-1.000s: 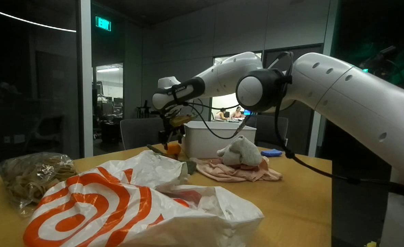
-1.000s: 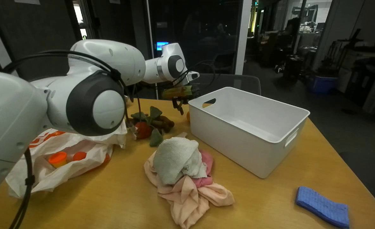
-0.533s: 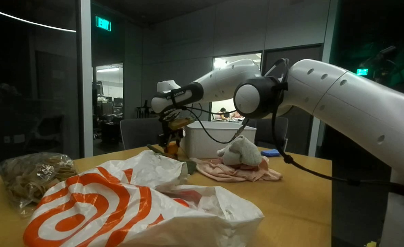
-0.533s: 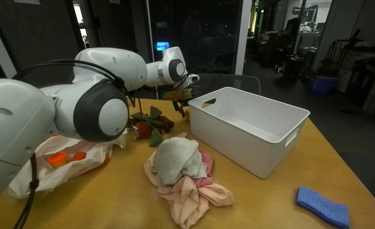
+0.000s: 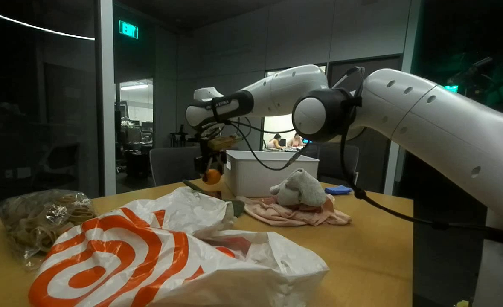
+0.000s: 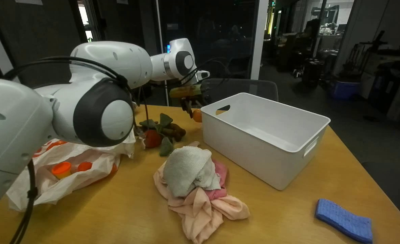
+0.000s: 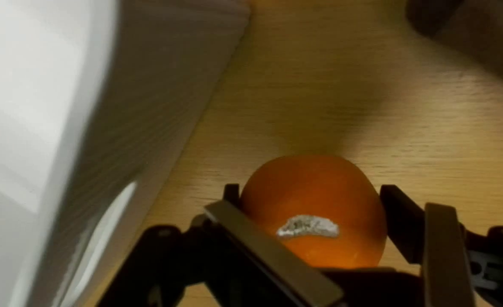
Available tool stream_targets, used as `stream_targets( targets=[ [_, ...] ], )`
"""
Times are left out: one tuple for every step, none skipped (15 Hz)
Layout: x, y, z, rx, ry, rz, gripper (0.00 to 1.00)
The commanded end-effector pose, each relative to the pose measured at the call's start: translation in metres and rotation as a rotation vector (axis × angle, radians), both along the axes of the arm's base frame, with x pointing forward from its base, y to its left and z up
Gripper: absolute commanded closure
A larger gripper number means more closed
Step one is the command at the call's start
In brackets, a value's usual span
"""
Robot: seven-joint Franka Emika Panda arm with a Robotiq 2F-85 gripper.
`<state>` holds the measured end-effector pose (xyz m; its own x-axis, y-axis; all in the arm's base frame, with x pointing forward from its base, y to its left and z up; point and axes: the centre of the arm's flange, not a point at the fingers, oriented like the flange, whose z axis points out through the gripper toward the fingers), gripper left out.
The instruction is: Put the orange bottle and two of the plush toys into the carrier bag
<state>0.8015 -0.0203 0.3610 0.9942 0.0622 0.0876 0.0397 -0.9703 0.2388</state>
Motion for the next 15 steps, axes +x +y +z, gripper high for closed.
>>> stream_targets(
  targets=[
    [-0.032,0.022,0.081,0.052,0.082,0.055,0.44],
    [-0.044,0.029,0.100,0.047,0.109,0.076,0.44],
    [-0.055,0.038,0.119,0.052,0.124,0.111,0.44],
    [-0.071,0.046,0.136,0.049,0.138,0.152,0.44],
    [-0.084,0.056,0.149,0.035,0.131,0.190,0.44],
    [-0.096,0.064,0.158,0.023,0.117,0.234,0.44],
    [-0.106,0.071,0.164,0.002,0.095,0.272,0.44],
    [-0.115,0.076,0.166,-0.030,0.074,0.300,0.44],
    [-0.125,0.078,0.166,-0.053,0.051,0.323,0.44],
    [-0.133,0.078,0.163,-0.067,0.035,0.330,0.44],
    [-0.139,0.079,0.161,-0.071,0.028,0.329,0.44],
    [-0.142,0.079,0.158,-0.057,0.025,0.323,0.44],
    [-0.145,0.079,0.157,-0.036,0.025,0.322,0.44],
    [-0.147,0.079,0.155,-0.013,0.031,0.325,0.44],
    [-0.151,0.077,0.151,0.016,0.046,0.334,0.44]
  ],
)
